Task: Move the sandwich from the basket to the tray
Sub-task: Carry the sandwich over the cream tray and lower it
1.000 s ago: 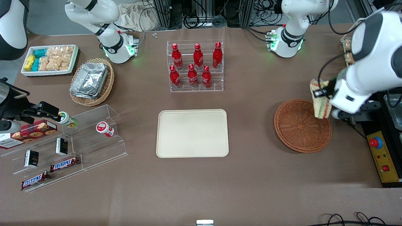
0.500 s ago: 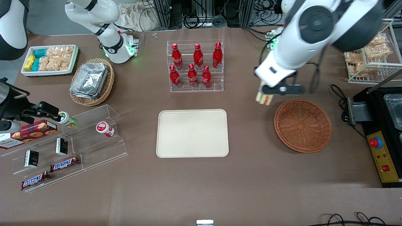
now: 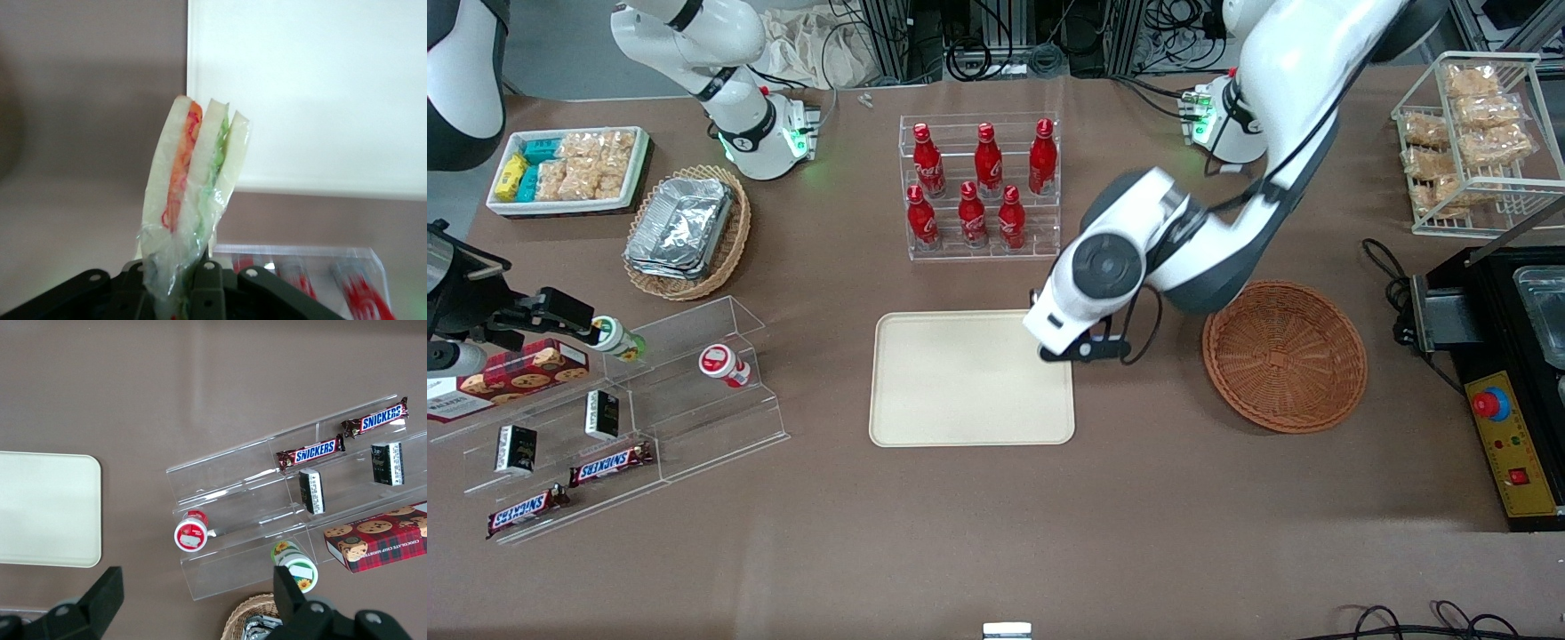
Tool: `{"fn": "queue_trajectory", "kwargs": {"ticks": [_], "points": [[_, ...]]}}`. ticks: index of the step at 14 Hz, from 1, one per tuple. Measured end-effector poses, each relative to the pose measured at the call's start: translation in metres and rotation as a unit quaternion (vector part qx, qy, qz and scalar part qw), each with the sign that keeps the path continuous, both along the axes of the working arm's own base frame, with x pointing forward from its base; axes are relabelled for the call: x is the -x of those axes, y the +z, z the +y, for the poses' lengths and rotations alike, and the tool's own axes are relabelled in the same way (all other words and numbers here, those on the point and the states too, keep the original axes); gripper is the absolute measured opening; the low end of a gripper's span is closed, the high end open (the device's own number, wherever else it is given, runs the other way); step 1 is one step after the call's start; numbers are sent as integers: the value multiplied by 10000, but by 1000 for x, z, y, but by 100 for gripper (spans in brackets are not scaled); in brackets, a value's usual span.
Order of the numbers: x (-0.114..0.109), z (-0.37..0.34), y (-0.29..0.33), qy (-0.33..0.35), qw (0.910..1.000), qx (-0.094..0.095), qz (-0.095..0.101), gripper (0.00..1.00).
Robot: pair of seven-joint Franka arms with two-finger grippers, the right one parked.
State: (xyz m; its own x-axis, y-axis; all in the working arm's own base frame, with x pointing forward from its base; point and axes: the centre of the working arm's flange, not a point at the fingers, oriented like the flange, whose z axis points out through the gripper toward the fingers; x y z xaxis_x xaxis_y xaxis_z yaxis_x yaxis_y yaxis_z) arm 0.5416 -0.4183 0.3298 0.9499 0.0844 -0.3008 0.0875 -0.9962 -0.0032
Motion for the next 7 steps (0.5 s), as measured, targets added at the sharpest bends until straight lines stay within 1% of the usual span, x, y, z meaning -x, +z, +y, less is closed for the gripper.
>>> {"fn": "queue_trajectory", "kwargs": {"ticks": [1,2,5,6,7], "points": [[-4,-8,-31,119,9999,21,-47,19],[-8,-15,-51,257,9995,88,-169,19],[-24,-25,-66,557,9966,339,-507,19],[-28,-25,-68,599,9958,353,-590,19],[-31,-23,-72,601,9956,270,-661,19]]}}
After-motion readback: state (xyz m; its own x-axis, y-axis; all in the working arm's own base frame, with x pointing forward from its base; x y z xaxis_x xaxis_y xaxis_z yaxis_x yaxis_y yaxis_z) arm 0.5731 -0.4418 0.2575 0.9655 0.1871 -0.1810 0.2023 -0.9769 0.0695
